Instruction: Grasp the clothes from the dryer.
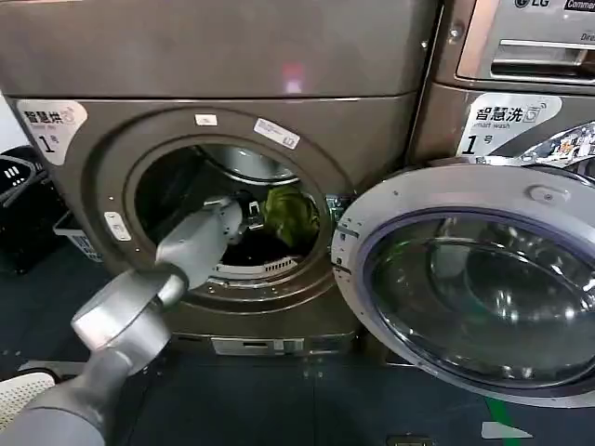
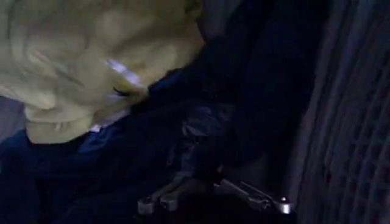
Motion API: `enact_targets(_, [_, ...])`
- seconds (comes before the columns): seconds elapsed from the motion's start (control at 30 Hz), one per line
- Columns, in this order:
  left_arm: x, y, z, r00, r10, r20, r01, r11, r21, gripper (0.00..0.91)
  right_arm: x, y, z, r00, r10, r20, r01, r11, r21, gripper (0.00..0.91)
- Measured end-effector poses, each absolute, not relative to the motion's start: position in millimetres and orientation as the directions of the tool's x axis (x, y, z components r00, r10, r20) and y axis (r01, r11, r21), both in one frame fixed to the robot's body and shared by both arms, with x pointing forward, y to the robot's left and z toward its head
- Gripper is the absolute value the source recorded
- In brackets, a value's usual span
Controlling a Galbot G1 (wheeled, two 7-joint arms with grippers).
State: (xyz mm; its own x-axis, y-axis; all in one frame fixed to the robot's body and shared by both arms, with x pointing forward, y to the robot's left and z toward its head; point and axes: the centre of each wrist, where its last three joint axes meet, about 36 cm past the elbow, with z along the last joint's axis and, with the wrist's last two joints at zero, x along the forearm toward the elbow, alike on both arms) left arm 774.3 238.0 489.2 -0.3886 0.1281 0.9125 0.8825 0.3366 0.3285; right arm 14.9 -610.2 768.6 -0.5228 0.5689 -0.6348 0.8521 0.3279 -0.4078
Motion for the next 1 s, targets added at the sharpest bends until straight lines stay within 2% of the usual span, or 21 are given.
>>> enact_targets(0.3, [771.4,229.1,497.3,-0.519,0.263,0.813,0.804,0.475,0.358,0.000,16.2,-609.7,766.6,-0.524,0.569,-0.634,0.852,0.332,-0.405,0.907])
enact_targets(0.5, [762.3,231.1,488.9,-0.631,0.306,0.713,0.713,0.591,0.377,0.000,16.8,-609.6,766.3,-0.524,0.567,-0.635,0.851,0.334,-0.404,0.907])
enact_targets(1.0, [726.3,210.7,477.7,-0.899,0.299,0.319,0.401,0.855,0.330,0.000,19.6,-610.6,766.9,-0.528,0.560,-0.638,0.849,0.339,-0.406,0.907])
